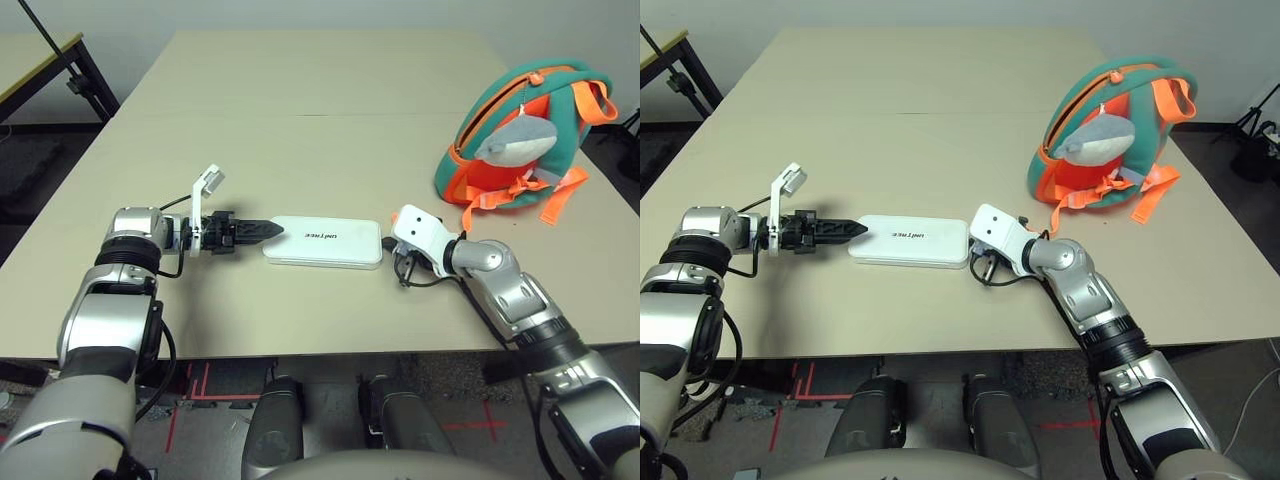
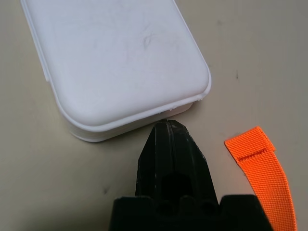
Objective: Put the pencil case into the backpack and zip it.
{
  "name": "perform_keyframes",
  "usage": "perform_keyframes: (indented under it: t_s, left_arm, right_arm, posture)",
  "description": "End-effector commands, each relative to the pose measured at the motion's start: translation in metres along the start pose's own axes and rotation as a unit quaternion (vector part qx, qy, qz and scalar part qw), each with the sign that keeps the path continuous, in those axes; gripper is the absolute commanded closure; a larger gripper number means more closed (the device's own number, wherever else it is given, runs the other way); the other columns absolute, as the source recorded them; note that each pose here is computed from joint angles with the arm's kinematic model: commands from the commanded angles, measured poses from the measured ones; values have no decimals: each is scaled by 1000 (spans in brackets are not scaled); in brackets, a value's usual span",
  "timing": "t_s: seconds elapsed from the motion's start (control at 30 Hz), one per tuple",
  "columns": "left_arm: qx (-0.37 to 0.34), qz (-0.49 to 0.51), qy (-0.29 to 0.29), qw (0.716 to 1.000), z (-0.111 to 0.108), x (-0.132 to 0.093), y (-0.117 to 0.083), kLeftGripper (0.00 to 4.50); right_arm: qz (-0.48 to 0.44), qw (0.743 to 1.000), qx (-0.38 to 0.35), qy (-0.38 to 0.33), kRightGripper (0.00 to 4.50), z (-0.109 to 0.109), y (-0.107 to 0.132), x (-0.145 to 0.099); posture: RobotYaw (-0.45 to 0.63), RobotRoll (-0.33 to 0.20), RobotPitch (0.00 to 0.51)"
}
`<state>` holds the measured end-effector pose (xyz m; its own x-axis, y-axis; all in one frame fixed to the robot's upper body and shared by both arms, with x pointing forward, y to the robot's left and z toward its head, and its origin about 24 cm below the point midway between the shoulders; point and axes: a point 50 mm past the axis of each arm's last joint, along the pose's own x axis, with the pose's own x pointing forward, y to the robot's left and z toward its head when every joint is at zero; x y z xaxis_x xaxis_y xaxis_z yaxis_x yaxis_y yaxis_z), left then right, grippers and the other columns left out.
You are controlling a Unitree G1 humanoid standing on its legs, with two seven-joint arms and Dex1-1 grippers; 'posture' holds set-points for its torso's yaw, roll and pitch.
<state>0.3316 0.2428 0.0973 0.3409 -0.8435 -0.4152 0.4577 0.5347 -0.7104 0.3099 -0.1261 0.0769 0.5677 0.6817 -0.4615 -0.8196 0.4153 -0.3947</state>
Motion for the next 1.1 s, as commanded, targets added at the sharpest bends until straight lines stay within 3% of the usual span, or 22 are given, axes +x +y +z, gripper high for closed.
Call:
perform_keyframes:
  t_s: [0.03,0.53,1.1]
  left_arm:
    - [-7,-2,26,1000,-5,10,-1,0]
    - [-14,-1,25,1000,-5,5,0,0]
    - [0,40,39,998,6,-15,-1,0]
  right_arm:
    - [55,997,-27,-40,4477,20,18,21]
    - [83,993,-80,12,4477,3,20,27]
    - [101,989,-112,15,4477,7,14,30]
  posture:
    - [117,0,94]
    - [127,0,97]
    - [145,0,104]
